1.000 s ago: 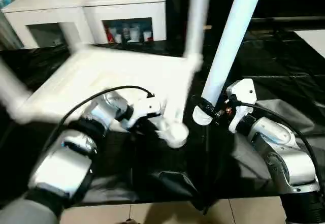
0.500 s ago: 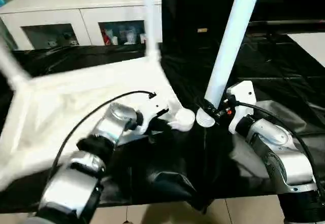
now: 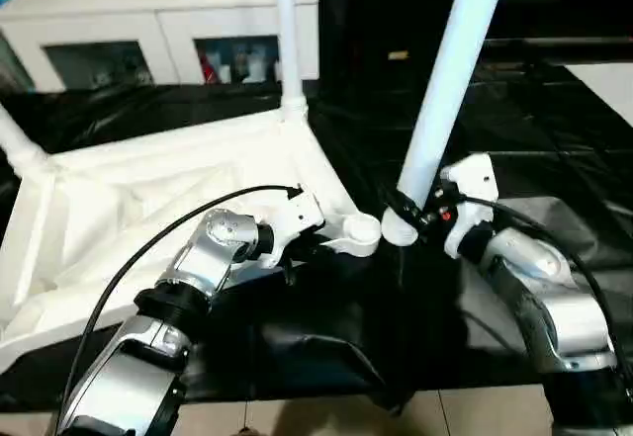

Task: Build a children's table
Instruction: Insert table leg to table base

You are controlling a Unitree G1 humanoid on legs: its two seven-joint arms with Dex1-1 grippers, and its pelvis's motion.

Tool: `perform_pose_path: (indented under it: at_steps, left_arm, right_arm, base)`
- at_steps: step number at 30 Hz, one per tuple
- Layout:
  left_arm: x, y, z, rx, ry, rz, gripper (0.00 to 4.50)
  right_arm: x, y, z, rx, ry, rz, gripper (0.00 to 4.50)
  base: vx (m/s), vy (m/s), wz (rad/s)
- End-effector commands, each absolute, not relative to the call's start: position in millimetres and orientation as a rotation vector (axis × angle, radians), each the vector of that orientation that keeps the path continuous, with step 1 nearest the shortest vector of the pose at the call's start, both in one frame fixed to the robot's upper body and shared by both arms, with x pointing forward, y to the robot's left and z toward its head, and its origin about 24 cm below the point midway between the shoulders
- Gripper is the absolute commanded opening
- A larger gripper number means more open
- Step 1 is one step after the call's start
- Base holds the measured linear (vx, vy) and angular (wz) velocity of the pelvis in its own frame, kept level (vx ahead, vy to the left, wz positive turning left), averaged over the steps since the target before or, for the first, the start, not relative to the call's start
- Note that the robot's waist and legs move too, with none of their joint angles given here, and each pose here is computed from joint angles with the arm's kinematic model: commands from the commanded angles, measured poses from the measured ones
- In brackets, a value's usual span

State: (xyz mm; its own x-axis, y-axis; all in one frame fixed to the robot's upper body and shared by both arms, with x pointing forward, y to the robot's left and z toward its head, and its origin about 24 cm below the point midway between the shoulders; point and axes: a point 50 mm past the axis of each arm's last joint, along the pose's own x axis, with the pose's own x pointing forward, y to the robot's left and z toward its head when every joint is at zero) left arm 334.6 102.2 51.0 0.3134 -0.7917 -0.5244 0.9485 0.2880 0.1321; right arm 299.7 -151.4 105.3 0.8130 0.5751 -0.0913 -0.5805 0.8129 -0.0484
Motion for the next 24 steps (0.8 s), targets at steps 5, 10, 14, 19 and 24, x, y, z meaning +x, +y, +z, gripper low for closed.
perform_pose_path:
  at_steps: [5,10,14,19,24]
  left_arm:
    - [334.9,112.7,52.0,0.489,0.413,-1.199,0.64]
    - [334.9,118.1,53.1,0.515,0.426,-1.208,0.64]
    - [333.5,120.5,51.1,0.54,0.444,-1.217,0.64]
    - [330.9,122.1,47.0,0.565,0.467,-1.23,0.48]
    - [331.3,120.8,50.1,0.536,0.442,-1.232,0.02]
  right_arm:
    - [299.7,-149.6,109.1,-0.063,0.07,0.635,1.85]
    - [299.9,-149.5,109.3,-0.06,0.069,0.635,1.85]
    - [300.8,-148.9,109.7,-0.057,0.068,0.634,1.85]
    - [302.9,-148.1,112.3,-0.042,0.057,0.63,1.85]
    - [305.6,-143.4,116.4,0.034,0.063,0.684,1.84]
  base:
    - [0.0,0.0,0.0]
    - [0.0,0.0,0.0]
    - [0.0,0.0,0.0]
    - [0.0,0.0,0.0]
    - [0.0,0.0,0.0]
